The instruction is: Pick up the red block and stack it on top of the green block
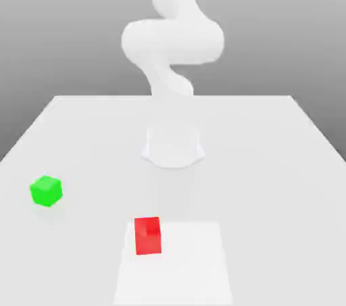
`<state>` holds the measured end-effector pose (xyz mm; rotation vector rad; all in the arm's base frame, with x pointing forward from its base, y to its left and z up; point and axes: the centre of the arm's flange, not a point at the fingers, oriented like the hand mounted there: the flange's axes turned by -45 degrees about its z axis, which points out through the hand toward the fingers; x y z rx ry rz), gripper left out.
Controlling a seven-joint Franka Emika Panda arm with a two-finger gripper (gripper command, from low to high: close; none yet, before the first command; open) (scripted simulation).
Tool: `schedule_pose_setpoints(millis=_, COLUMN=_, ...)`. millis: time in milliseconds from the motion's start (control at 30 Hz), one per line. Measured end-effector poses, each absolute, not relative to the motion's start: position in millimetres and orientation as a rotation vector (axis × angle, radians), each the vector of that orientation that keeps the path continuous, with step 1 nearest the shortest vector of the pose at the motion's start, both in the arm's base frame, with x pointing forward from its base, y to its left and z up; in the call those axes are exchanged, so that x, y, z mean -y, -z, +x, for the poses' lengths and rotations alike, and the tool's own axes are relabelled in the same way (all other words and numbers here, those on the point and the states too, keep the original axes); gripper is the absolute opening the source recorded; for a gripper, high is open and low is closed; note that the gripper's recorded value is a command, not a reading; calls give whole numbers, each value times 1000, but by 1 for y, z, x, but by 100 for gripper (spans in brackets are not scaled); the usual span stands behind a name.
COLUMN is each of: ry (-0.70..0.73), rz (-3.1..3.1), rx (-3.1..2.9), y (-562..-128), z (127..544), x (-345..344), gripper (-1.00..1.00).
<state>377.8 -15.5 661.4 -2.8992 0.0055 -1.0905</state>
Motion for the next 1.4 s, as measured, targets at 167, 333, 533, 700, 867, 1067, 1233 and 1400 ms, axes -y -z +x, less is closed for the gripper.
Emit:
schedule_pose_setpoints(millis=167, ry=800, rz=-2934, rx=33, y=-538, z=427, x=34, gripper=0)
schedule_pose_setpoints(millis=333, ry=535, rz=-2982, rx=76, y=-419, z=440, x=37, gripper=0)
schedule_pose_setpoints(millis=533, ry=236, rz=-3057, rx=136, y=-292, z=414, x=40, gripper=0)
schedule_pose_setpoints(millis=700, ry=28, rz=-3129, rx=180, y=-217, z=373, x=50, gripper=0)
schedule_pose_setpoints(millis=867, ry=18, rz=-3139, rx=199, y=-196, z=373, x=51, gripper=0)
schedule_pose_setpoints(millis=1067, ry=18, rz=-3140, rx=201, y=-169, z=373, x=52, gripper=0)
schedule_pose_setpoints(millis=1233, ry=2, rz=-3136, rx=194, y=-143, z=367, x=50, gripper=-100)
schedule_pose_setpoints(millis=1400, ry=1, rz=-3136, rx=193, y=-143, z=367, x=50, gripper=-100)
